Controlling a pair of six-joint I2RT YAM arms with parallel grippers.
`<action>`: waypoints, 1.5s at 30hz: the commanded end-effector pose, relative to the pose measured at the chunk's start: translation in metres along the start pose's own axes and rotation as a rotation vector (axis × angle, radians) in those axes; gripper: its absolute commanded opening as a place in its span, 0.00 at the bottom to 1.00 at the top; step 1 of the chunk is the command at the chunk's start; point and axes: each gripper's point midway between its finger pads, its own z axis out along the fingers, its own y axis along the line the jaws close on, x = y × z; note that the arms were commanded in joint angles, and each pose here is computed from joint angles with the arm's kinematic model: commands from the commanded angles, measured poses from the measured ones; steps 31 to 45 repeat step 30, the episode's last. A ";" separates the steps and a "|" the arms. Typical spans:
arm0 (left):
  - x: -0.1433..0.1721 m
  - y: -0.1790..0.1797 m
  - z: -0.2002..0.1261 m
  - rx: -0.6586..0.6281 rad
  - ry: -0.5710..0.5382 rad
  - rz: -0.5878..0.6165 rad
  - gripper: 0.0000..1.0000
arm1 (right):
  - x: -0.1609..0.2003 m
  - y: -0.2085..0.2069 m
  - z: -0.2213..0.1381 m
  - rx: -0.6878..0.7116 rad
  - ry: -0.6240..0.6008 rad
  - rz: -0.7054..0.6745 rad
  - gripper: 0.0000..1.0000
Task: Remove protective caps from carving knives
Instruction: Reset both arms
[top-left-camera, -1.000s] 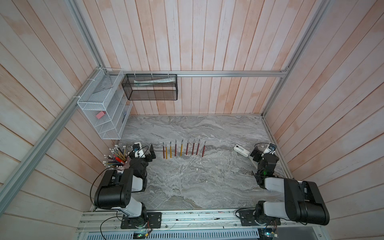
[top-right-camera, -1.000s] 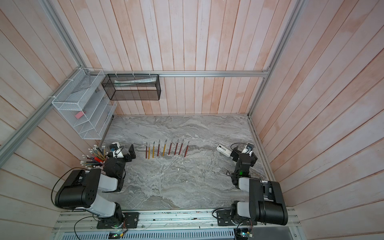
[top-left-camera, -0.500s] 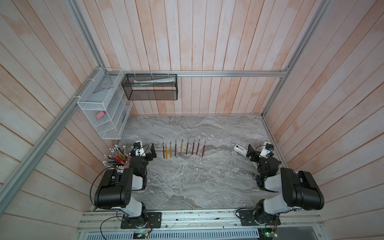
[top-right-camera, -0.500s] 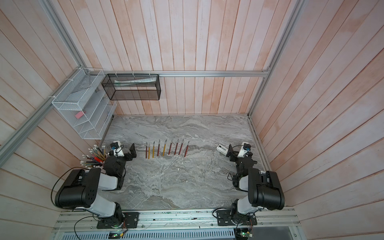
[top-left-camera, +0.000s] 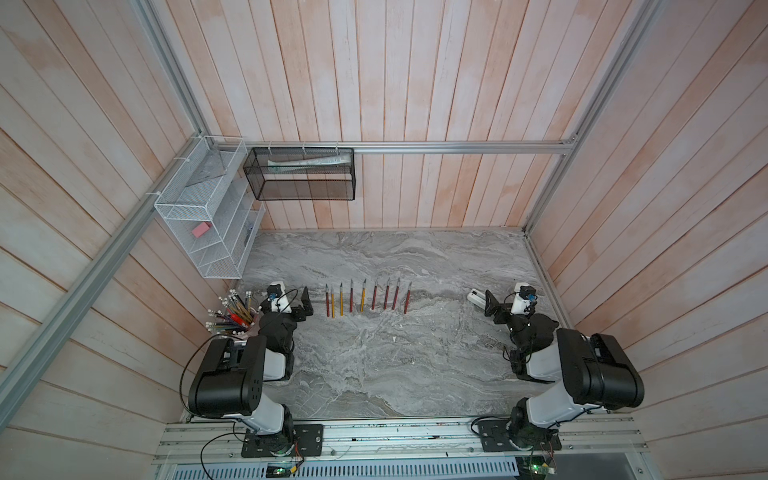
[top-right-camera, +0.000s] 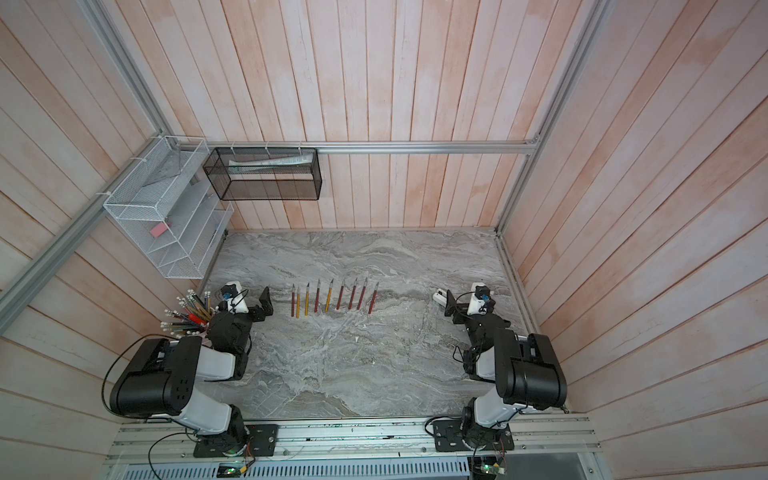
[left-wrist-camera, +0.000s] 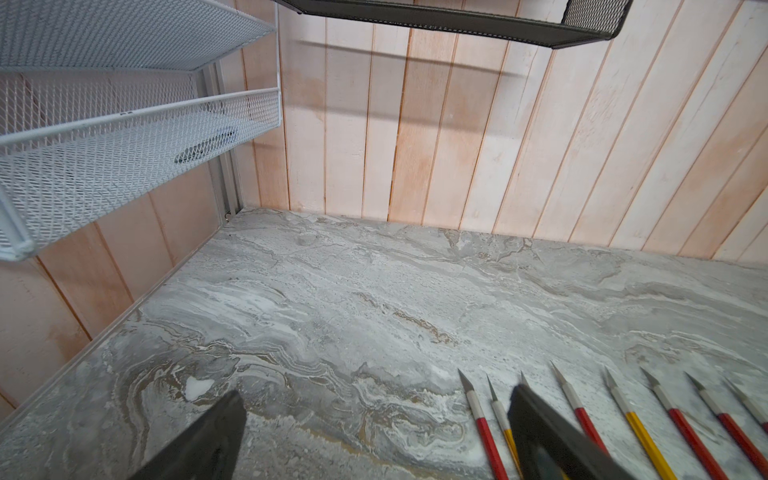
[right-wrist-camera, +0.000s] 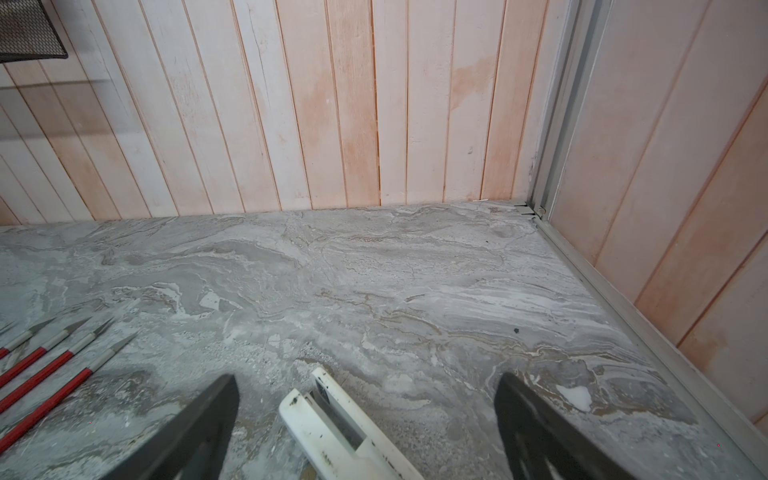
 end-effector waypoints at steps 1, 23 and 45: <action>0.001 -0.008 0.006 0.041 0.020 0.034 1.00 | -0.006 0.004 0.000 -0.023 -0.025 -0.025 0.98; 0.002 -0.017 0.009 0.085 0.032 0.059 1.00 | -0.005 0.004 0.000 -0.024 -0.023 -0.024 0.98; 0.003 -0.018 0.010 0.089 0.034 0.058 1.00 | -0.005 0.004 0.000 -0.023 -0.022 -0.024 0.98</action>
